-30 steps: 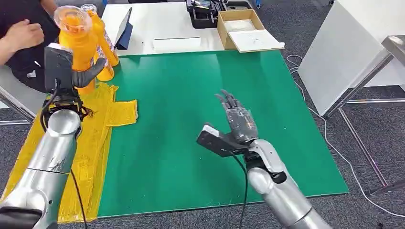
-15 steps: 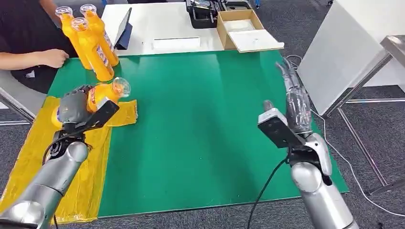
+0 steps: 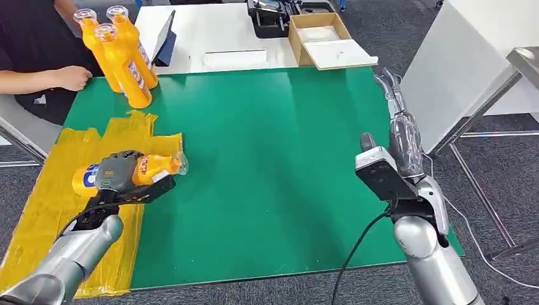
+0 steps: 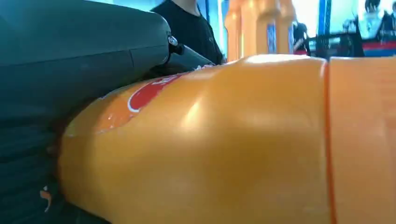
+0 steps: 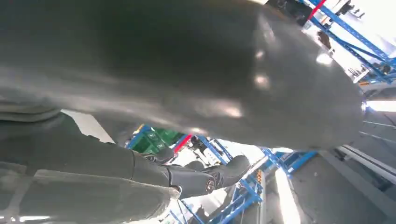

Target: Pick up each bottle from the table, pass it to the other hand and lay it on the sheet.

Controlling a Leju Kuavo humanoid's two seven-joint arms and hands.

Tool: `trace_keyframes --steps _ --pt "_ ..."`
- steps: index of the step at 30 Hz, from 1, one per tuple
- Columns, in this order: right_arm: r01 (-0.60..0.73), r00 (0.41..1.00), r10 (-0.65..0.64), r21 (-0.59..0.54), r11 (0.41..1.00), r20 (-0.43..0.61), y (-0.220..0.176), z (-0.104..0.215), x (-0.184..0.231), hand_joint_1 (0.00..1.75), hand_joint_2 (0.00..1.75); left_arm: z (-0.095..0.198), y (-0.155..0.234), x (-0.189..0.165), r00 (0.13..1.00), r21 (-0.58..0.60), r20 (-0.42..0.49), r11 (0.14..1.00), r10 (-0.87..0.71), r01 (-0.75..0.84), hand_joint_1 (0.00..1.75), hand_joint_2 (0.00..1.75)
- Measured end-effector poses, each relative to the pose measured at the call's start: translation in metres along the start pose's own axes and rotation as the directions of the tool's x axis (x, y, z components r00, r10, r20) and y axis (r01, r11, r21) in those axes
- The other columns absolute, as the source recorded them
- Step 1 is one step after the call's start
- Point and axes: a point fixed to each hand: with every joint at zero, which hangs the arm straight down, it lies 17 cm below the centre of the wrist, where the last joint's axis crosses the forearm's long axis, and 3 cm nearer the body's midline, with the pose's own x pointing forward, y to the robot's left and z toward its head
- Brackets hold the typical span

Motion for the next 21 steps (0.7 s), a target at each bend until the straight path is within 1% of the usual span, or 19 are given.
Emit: trace_keyframes --steps 1,7,10,15,18,20,21 --pt "0.000 1.000 0.000 -0.001 1.000 0.005 0.000 0.000 0.002 0.00 0.00 0.003 -0.006 0.000 1.000 -0.015 0.003 1.000 -0.009 0.009 0.00 0.00" --pt "-0.003 1.000 0.003 0.015 1.000 0.020 0.003 0.002 0.007 0.00 0.00 0.012 -0.031 0.004 1.000 -0.088 0.006 0.996 -0.029 0.030 0.00 0.00" --pt "-0.007 1.000 0.006 0.017 1.000 0.022 0.004 0.002 0.008 0.00 0.00 0.014 -0.036 0.004 1.000 -0.105 -0.006 0.994 -0.027 0.026 0.00 0.00" --pt "-0.017 1.000 0.017 0.021 1.000 0.011 0.004 0.005 0.005 0.00 0.00 0.010 -0.036 0.011 0.999 -0.111 -0.017 0.993 0.036 -0.038 0.00 0.00" --pt "-0.017 1.000 0.017 0.019 1.000 0.000 0.003 0.009 0.001 0.00 0.00 0.006 -0.032 0.015 0.990 -0.107 -0.038 0.985 0.135 -0.138 0.00 0.00" --pt "-0.009 1.000 0.009 0.015 1.000 -0.001 0.000 0.011 -0.001 0.00 0.00 0.000 -0.022 0.021 0.966 -0.087 -0.060 0.963 0.250 -0.254 0.00 0.00" --pt "0.009 1.000 -0.009 0.016 1.000 0.000 -0.001 0.011 -0.001 0.00 0.00 -0.001 -0.018 0.025 0.941 -0.082 -0.072 0.938 0.331 -0.336 0.00 0.00"
